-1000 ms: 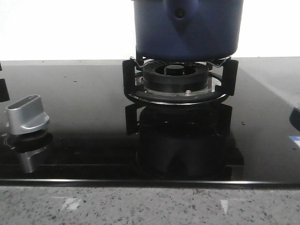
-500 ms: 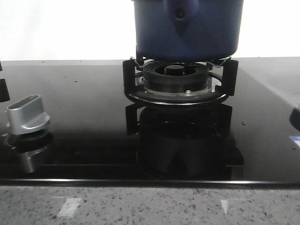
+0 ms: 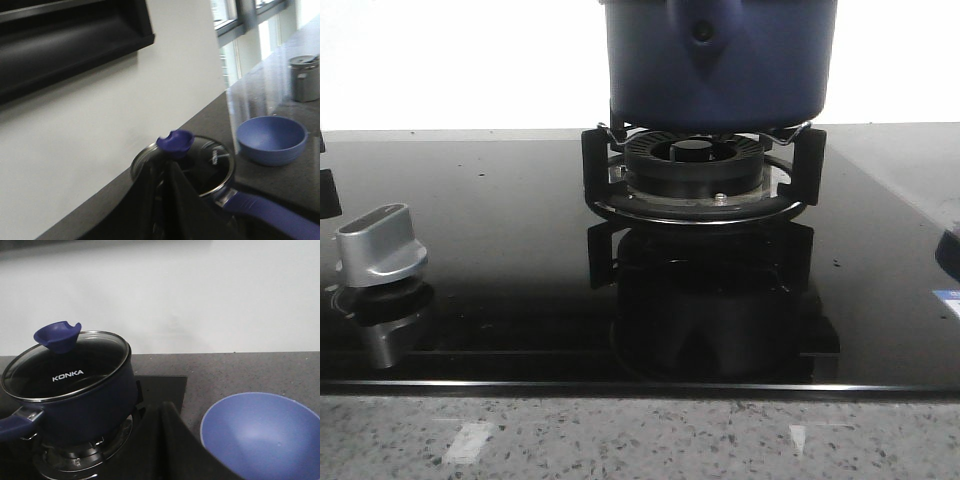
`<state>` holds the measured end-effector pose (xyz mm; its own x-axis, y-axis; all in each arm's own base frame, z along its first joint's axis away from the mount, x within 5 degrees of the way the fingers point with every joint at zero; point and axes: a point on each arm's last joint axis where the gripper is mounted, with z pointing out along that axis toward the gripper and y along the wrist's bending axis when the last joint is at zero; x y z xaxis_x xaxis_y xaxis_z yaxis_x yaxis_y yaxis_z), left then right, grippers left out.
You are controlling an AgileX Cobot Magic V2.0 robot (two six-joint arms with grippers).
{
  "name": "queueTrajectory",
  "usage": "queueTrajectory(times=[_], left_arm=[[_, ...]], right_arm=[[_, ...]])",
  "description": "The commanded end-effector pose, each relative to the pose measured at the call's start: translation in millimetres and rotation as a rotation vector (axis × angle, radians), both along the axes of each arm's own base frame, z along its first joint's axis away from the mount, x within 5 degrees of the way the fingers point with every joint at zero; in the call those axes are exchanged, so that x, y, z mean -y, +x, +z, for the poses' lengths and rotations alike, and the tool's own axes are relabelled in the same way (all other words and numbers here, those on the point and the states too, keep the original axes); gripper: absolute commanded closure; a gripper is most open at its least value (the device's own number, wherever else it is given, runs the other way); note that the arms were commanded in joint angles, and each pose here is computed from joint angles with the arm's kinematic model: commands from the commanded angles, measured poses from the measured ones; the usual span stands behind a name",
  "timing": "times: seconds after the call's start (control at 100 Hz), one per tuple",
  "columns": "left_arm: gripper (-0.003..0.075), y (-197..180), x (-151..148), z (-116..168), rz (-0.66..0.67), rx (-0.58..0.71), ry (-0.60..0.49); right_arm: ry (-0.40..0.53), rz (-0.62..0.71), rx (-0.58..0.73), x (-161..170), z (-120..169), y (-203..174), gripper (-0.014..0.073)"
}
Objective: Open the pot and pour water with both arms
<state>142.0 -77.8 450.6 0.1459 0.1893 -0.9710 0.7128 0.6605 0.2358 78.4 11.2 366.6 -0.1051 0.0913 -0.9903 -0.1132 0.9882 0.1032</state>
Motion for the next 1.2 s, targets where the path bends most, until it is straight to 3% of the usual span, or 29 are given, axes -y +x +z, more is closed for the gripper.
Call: queueTrajectory(times=[0.0,0.17,0.33,0.44,1.19], left_arm=[[0.0741,-14,-14,-18,0.156,0.015,-0.102],[0.074,-38,-32,-85,0.324,-0.048,-0.202],[0.074,-53,-35,-135,0.341,-0.117,-0.19],[0.074,-59,-35,-153,0.34,-0.148,-0.211],[0.074,-61,-36,-155,0.339,-0.151,-0.224]], right_arm=[[0.0,-0.044,0.168,4,-2,-10,0.0663],[0.001,-0.047,0.191,4,-20,-22,0.0663],[0.001,-0.045,0.182,4,-23,-23,0.0663],[0.001,-0.045,0.182,4,-23,-23,0.0663],[0.001,-0.045,0.182,4,-23,-23,0.0663]])
